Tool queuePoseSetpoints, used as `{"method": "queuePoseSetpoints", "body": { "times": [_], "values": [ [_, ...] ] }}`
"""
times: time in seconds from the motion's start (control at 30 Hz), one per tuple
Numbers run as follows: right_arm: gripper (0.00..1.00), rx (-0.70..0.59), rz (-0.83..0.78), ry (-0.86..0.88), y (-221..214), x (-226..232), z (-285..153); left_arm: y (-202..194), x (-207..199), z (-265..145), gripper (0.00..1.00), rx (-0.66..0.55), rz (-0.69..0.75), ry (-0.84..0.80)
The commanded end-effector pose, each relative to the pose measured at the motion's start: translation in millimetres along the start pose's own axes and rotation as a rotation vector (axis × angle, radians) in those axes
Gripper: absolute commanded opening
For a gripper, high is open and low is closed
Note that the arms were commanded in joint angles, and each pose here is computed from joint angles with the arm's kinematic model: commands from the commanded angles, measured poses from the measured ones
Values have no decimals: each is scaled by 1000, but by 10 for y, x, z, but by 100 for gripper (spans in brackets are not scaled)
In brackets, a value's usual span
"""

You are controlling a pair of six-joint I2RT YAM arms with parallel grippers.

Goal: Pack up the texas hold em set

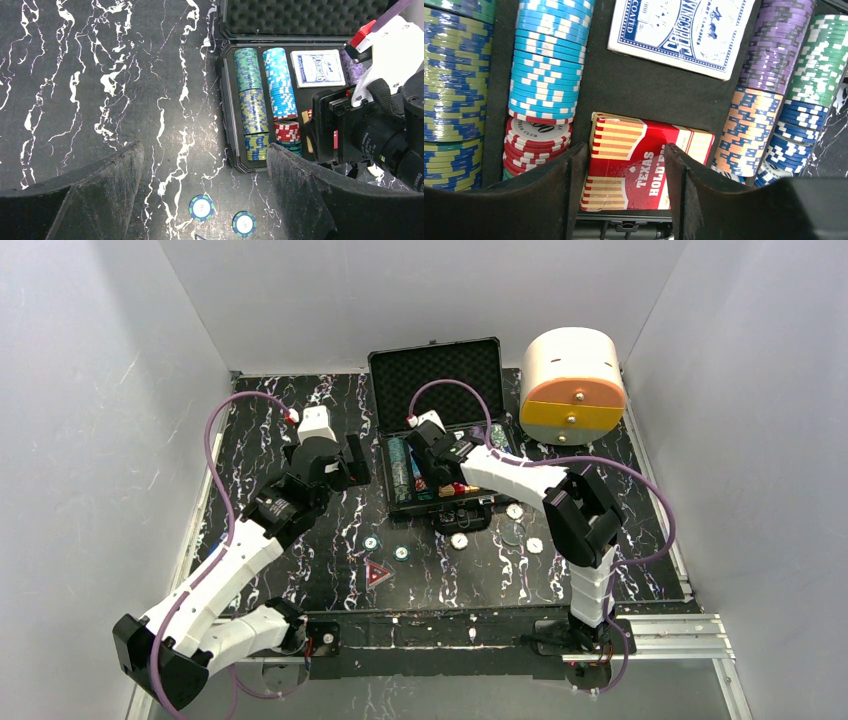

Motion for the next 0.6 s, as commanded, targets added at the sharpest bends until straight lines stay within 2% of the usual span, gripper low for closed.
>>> {"method": "queuePoseSetpoints", "body": {
  "times": [0.0,0.13,0.27,0.37,0.57],
  "values": [
    [68,55,-35,-100,-41,-162,-2,-21,30,1,90,-1,-6,19],
    [79,-44,79,20,257,-76,-268,-11,25,0,90,-2,-7,16],
    [81,-99,156,136,363,-42,-481,-14,33,-12,90,-5,-9,16],
    [75,-71,165,154,292,-45,-499,-30,39,-17,90,-3,-9,16],
    [57,31,152,70,19,-113,-305,-63,32,-4,90,8,-8,11]
  ]
}}
Point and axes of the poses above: each gripper's point midway between its finger pads, its own z axis out along the fingers, its own x axis along the line the jaws close on, y = z × x, the point moved 9 cm from there along -z, back along the fingers, and after that the axes turned 11 degrees about z, right-handed, at the moved point
